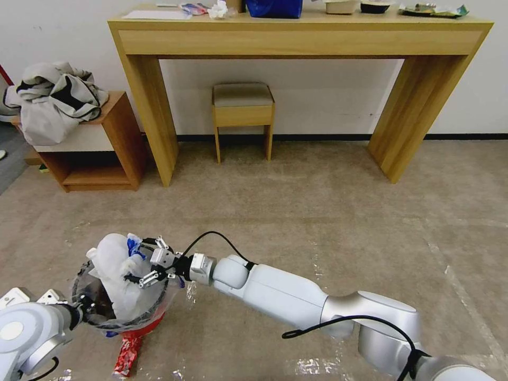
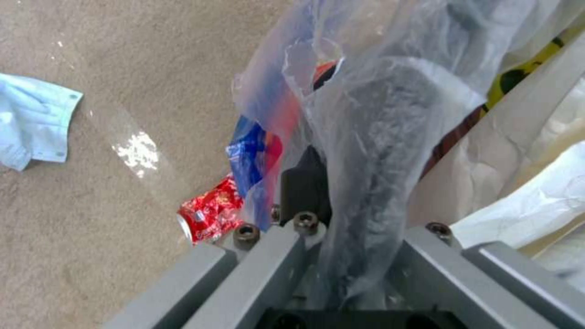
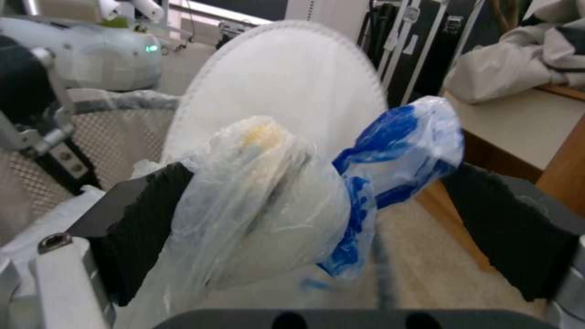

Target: Pick up the trash bin and place the garbage on the floor into it.

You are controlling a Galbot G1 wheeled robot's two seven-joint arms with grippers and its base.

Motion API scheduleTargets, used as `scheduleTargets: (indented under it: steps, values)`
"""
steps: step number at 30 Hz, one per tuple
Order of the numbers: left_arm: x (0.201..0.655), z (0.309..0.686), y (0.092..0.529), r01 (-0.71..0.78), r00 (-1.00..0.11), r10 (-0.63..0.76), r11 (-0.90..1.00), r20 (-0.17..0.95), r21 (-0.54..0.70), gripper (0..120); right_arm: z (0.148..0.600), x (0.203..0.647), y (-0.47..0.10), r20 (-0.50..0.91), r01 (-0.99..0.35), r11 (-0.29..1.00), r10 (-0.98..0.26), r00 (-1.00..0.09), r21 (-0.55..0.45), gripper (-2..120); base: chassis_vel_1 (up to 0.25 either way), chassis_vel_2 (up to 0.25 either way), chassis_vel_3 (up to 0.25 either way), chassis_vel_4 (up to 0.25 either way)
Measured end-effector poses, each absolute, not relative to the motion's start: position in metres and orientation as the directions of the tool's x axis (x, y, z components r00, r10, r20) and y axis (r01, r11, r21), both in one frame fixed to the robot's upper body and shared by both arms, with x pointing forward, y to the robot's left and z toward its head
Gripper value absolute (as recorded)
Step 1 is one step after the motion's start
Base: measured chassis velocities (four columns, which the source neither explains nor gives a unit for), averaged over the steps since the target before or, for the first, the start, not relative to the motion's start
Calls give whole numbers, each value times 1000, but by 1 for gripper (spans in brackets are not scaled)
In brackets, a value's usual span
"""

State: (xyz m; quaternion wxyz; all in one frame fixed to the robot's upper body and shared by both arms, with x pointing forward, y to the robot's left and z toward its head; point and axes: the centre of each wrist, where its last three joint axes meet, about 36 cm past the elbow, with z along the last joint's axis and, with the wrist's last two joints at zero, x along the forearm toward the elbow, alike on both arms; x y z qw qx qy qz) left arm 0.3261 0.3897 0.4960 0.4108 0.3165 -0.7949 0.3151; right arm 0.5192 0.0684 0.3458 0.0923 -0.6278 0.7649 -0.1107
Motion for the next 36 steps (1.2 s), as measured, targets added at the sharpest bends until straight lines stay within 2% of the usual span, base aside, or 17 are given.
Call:
scheduleTargets:
  steps: [4,6,9,11,14,22,36]
  values:
    - [325,498,390,-762,-465,-246,601,850,-243,0,351,523,64,26,-931,182,-979,-200,-316,100,0,0,0,0]
    - [323,499,388,-761,-468,-246,601,849,-246,0,356,529,66,46,-903,167,-978,-201,-396,100,0,0,0,0]
    - [322,499,388,-762,-468,-245,599,849,-247,0,359,531,69,41,-890,165,-979,-201,-426,100,0,0,0,0]
    - [321,500,387,-764,-467,-246,595,849,-248,0,367,533,79,19,-845,151,-982,-187,-513,100,0,0,0,0]
    - [319,500,387,-765,-467,-246,594,849,-249,0,368,535,83,18,-810,134,-984,-175,-571,100,0,0,0,0]
    - [318,501,386,-766,-467,-248,592,849,-249,0,351,525,92,18,-794,102,-990,-141,-599,100,0,0,0,0]
    - [319,500,388,-770,-464,-253,589,849,-245,0,350,513,97,-5,-826,113,-991,-132,-552,100,0,0,0,0]
